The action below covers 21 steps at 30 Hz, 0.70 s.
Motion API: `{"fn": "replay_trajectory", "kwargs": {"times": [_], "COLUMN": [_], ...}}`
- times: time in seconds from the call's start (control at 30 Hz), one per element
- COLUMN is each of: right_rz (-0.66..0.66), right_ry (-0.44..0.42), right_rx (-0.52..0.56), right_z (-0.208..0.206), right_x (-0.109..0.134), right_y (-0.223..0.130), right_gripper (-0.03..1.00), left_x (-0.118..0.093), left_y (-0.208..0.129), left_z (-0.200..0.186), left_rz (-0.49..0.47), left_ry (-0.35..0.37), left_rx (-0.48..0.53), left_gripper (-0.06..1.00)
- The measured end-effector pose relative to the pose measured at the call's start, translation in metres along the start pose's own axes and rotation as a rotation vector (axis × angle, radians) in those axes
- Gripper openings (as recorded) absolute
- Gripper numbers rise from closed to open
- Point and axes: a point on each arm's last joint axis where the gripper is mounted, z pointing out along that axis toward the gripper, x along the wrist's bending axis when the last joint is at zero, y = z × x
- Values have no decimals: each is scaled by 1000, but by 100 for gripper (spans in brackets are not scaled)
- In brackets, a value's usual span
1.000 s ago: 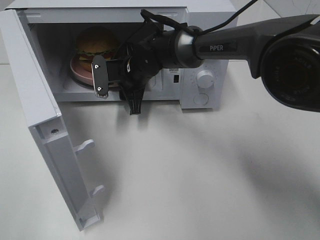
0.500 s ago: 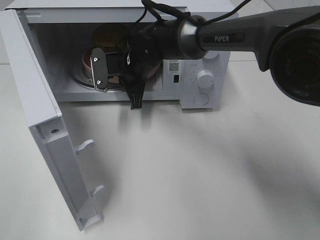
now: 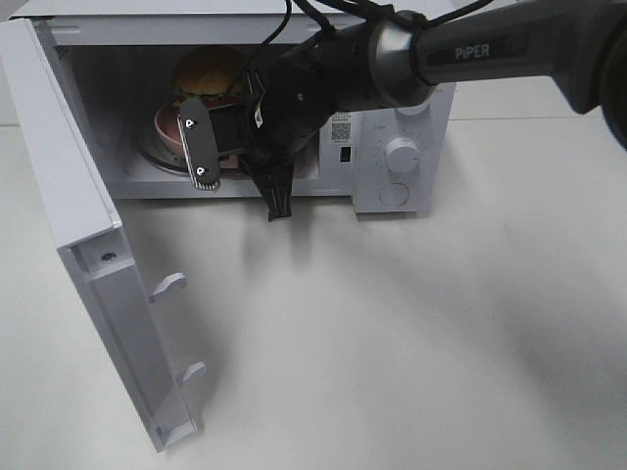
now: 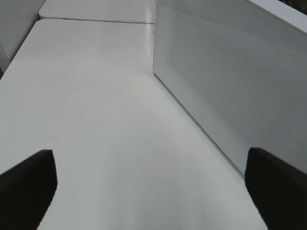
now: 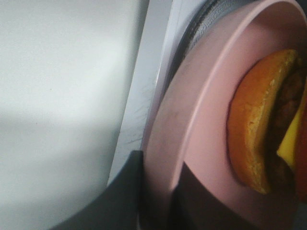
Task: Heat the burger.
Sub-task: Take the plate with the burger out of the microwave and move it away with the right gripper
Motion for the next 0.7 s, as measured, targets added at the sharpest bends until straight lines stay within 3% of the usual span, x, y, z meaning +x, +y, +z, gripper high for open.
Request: {"fn": "replay_trajectory", "kwargs": {"times": [0.33, 0.7], "right_rz": [-46, -96], "right_ry": [-61, -92], "right_rx": [-42, -110], "right_z": [-26, -52], "right_x": [11, 46], "right_y": [-3, -6], "right_gripper": [10, 11], "left_x": [0, 0], "left_y": [0, 0], "left_z": [0, 0], "left_rz": [0, 0], "left_ry": [0, 0], "left_rx": [0, 0], "left_gripper": [99, 99]}}
